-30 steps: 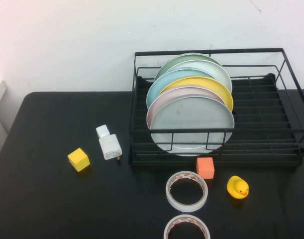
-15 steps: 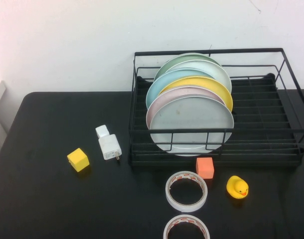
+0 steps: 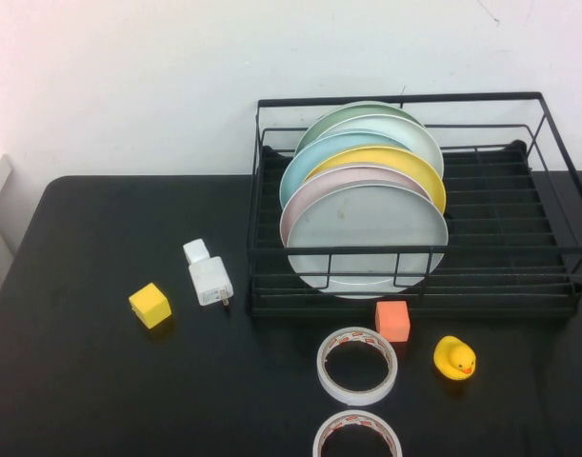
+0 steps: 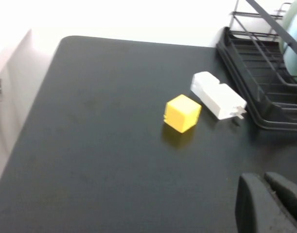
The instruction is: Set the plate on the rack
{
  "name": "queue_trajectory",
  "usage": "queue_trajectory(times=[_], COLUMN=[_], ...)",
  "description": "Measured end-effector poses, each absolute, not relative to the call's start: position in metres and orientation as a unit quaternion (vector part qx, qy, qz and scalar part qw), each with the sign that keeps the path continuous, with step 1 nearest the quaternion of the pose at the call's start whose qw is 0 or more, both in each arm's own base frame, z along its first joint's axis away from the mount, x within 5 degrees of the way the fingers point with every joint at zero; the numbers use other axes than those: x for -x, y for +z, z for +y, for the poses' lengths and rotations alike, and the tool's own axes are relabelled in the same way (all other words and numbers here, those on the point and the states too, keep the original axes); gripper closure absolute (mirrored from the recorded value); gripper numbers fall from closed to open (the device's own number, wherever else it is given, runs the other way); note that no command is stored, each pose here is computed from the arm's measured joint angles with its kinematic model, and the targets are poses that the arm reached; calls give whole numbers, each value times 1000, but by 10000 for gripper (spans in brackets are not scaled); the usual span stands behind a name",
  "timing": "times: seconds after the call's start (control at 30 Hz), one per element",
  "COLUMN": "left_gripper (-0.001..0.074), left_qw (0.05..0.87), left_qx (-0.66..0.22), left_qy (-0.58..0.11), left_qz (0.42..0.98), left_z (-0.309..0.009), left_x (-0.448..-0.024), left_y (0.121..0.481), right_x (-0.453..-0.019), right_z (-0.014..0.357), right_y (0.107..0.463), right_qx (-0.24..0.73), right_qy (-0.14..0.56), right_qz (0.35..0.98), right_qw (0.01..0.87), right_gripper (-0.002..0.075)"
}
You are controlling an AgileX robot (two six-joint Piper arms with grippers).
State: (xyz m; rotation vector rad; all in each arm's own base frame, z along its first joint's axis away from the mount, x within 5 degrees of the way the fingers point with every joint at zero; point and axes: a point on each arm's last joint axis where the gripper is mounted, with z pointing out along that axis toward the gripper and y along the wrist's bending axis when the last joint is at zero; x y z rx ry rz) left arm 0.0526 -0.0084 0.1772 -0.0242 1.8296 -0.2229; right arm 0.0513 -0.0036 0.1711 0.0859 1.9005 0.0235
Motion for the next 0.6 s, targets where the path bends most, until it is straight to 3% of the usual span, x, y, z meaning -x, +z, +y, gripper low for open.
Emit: queue_trajectory(times=[0.6], left_gripper=[736], left_qw=[602], left_qx=[5], left_qy=[-100], left_qz=[792], left_z=[-9], left_x=[-52], left_y=[177], right_x=[-51], right_z=[-4], right_y=[171], right_qx=[-36], right_qy=[11], right_qz=[813], right_qw=[581], right_gripper=[728])
